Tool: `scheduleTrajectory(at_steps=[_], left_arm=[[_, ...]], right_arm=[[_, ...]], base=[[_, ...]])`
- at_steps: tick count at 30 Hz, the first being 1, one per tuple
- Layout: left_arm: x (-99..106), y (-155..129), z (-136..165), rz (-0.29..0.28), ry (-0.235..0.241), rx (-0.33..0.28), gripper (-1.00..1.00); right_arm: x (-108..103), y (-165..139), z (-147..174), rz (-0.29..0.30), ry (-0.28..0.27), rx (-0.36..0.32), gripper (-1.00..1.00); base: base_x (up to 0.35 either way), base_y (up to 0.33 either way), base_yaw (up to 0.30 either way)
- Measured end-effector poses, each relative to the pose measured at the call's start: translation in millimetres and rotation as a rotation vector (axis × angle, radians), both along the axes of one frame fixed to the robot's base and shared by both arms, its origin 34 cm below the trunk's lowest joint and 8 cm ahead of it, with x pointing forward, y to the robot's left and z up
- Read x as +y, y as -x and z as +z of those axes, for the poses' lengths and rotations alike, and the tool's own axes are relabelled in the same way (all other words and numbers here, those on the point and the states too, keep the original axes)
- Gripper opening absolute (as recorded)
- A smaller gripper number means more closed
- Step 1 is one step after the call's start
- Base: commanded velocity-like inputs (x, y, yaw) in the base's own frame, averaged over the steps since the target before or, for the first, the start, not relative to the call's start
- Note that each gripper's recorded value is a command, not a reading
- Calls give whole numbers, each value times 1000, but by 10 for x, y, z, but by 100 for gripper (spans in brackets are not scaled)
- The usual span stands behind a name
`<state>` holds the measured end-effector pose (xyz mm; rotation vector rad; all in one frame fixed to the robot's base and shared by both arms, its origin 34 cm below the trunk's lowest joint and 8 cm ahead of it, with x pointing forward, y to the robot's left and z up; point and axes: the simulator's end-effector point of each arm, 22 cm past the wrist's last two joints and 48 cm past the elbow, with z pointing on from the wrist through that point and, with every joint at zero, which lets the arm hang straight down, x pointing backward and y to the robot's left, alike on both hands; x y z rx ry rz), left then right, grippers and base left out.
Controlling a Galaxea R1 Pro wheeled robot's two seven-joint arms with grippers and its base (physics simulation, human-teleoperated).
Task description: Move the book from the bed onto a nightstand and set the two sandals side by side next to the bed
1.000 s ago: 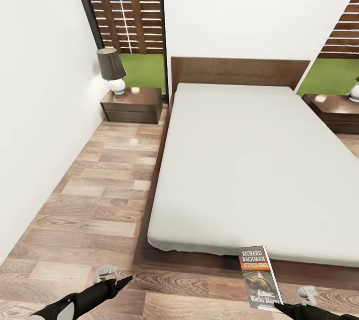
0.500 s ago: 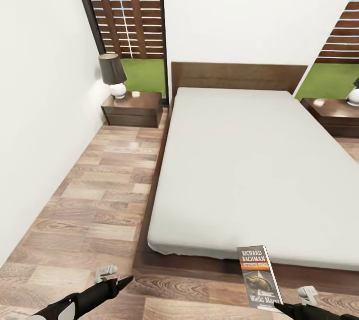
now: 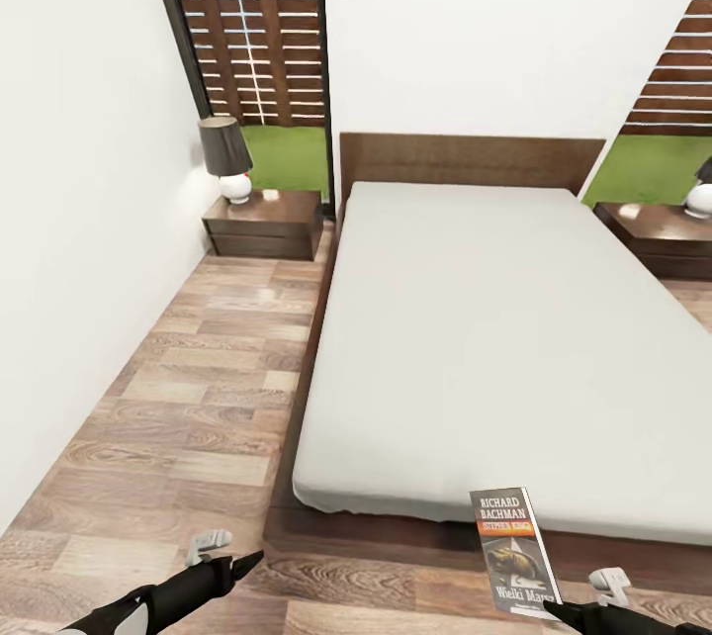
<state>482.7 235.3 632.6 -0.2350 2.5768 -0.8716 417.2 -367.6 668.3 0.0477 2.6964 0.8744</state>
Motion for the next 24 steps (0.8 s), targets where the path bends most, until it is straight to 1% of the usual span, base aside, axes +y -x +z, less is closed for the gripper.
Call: scheduleTrajectory(at_steps=[11, 19, 24], left_arm=[[-11, -46, 60, 0, 1, -16, 100], [-11, 24, 72, 0, 1, -13, 100], [-10, 11, 96, 0, 1, -20, 100]], right_arm=[[-3, -53, 50, 0, 2, -18, -100], [-1, -93, 92, -2, 0, -31, -100], [-5, -115, 112, -1, 2, -39, -100]], base=[[0, 0, 0], [0, 0, 0], [0, 0, 0]])
